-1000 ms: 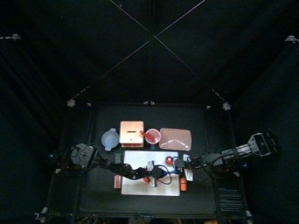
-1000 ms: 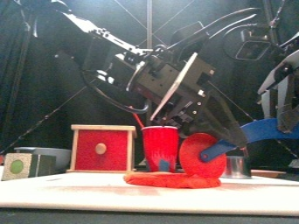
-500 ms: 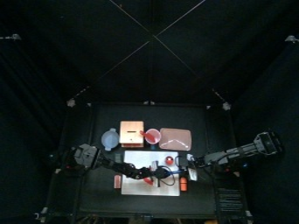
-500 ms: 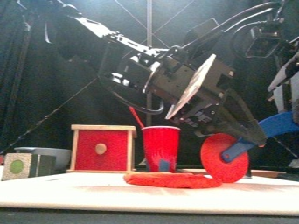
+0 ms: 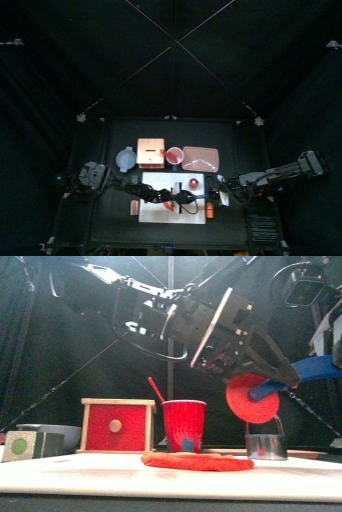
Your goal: Cut excess dough in half with pizza cutter
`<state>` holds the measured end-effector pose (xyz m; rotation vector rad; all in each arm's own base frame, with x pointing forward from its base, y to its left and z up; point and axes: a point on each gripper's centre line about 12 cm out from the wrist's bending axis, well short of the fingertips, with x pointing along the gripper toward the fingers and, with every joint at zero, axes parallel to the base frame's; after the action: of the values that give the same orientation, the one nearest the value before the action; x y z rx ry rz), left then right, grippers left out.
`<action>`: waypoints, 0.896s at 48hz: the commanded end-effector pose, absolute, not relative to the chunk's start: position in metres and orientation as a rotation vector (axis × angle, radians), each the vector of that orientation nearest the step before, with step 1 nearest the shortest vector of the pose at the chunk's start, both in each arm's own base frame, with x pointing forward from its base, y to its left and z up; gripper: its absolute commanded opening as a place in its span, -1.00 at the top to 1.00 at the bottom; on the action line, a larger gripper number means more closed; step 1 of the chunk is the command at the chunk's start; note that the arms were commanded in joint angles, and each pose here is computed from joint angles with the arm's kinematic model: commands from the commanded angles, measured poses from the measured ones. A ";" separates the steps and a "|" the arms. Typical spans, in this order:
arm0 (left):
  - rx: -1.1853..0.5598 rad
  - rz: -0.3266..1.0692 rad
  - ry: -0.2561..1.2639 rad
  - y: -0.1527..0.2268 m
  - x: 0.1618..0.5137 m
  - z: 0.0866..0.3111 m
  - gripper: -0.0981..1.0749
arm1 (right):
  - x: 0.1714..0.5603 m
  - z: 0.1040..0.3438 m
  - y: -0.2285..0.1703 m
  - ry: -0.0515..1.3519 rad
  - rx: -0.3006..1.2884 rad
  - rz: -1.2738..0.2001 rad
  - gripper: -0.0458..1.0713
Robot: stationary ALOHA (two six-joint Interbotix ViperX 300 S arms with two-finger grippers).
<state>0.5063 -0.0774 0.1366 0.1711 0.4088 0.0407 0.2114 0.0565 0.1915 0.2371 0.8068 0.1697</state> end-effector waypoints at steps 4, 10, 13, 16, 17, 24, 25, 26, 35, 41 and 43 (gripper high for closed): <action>0.183 0.070 0.343 -0.068 0.502 0.164 -0.36 | 0.211 0.198 0.060 0.803 0.278 0.180 0.21; 0.193 0.094 0.305 -0.068 0.495 0.172 -0.55 | 0.210 0.197 0.061 0.811 0.320 0.176 0.21; 0.200 0.103 0.285 -0.070 0.490 0.176 -0.62 | 0.210 0.198 0.064 0.822 0.368 0.177 0.21; 0.209 0.117 0.265 -0.072 0.484 0.178 -0.67 | 0.207 0.199 0.068 0.848 0.430 0.185 0.21; 0.212 0.117 0.263 -0.072 0.482 0.178 -0.67 | 0.206 0.199 0.069 0.861 0.455 0.186 0.21; 0.231 0.148 0.229 -0.073 0.469 0.180 -0.67 | 0.198 0.201 0.077 0.945 0.653 0.199 0.21; 0.232 0.150 0.227 -0.073 0.467 0.179 -0.67 | 0.198 0.201 0.077 0.948 0.680 0.195 0.21; 0.234 0.155 0.224 -0.073 0.465 0.179 -0.67 | 0.198 0.202 0.077 0.947 0.705 0.191 0.21; 0.240 0.168 0.216 -0.075 0.455 0.176 -0.67 | 0.203 0.205 0.064 0.904 0.845 0.124 0.21; 0.239 0.160 0.224 -0.080 0.450 0.174 -0.67 | 0.204 0.202 0.052 0.885 0.958 0.048 0.21; 0.239 0.160 0.228 -0.081 0.447 0.173 -0.67 | 0.203 0.199 0.048 0.886 1.011 0.010 0.21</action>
<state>0.4491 -0.0792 0.1562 0.2538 0.2687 0.1539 0.2011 0.0543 0.1979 0.9403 0.9075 0.0542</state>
